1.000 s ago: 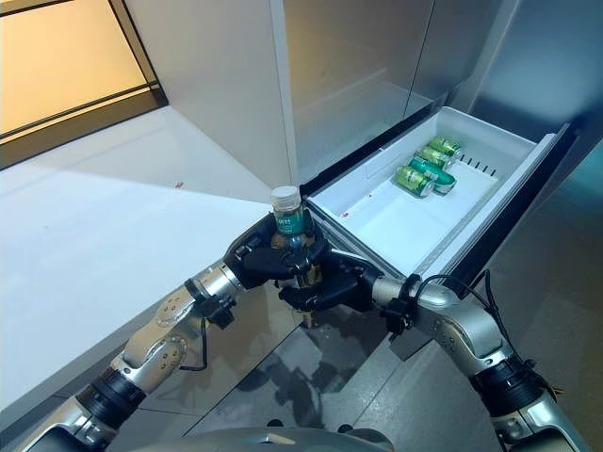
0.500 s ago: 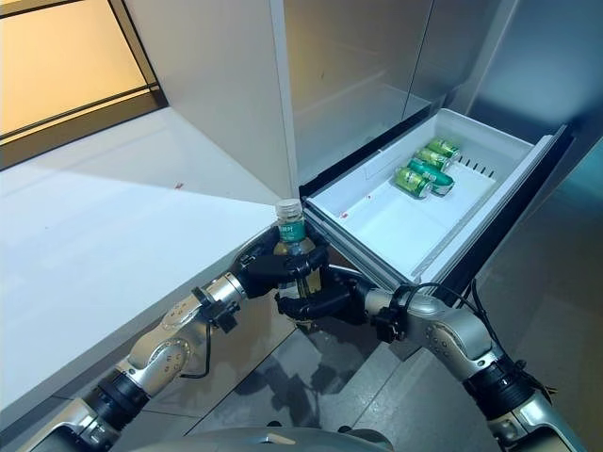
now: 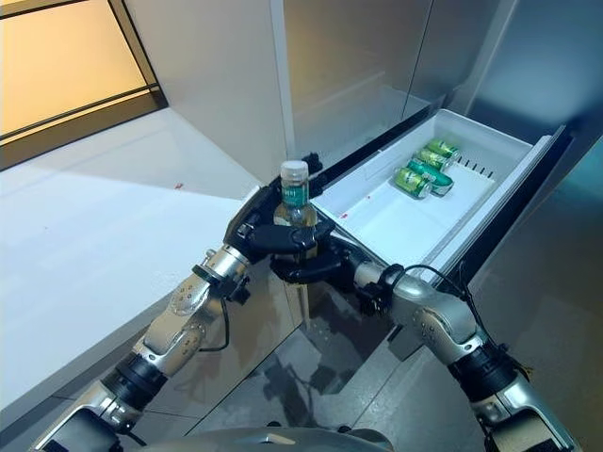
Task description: Put drinks into fridge and close the fridge
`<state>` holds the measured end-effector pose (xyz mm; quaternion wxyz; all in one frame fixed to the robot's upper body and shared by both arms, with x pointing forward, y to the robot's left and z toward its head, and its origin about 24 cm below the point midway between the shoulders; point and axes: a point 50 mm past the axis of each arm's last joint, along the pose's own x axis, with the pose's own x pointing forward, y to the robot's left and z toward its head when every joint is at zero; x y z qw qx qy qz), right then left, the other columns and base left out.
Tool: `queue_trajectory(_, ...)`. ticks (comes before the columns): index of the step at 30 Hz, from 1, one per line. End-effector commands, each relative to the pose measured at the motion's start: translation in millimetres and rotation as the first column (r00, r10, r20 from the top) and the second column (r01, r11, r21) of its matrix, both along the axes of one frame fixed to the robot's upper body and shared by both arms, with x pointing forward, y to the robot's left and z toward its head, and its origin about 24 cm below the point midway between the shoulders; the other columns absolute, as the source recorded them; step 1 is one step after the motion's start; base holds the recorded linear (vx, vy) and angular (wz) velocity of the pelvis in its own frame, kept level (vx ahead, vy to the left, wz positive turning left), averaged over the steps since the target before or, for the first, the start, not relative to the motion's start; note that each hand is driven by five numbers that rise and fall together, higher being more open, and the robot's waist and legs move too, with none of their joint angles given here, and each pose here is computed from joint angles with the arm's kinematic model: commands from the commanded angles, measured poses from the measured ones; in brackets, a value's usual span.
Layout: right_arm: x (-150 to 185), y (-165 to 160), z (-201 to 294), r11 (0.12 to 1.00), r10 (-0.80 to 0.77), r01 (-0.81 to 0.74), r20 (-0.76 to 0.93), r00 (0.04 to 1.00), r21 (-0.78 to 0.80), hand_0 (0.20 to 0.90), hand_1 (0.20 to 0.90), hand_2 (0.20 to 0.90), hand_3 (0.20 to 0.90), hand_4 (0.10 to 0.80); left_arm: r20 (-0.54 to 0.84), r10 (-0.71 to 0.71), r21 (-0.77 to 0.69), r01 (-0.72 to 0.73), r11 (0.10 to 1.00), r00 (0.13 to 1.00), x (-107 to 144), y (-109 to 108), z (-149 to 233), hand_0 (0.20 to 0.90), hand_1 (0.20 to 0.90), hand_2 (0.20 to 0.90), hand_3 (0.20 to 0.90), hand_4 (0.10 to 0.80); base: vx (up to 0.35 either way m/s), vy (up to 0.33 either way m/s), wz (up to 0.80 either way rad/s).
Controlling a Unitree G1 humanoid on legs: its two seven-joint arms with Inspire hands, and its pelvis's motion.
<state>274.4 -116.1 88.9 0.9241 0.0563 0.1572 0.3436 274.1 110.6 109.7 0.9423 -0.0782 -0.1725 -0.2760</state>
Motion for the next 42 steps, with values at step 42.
queue_trajectory(42, 61, -233, 204, 0.465, -0.572, 0.882, 0.733, 0.369, -0.082, 0.3, 0.3, 0.3, 0.2, 0.1, -0.792, -0.377, -0.222, 0.348, 0.911, 0.48, -116, 8, -169, 0.9, 0.9, 0.9, 0.9, 0.8, 0.015, -0.004, 0.04)
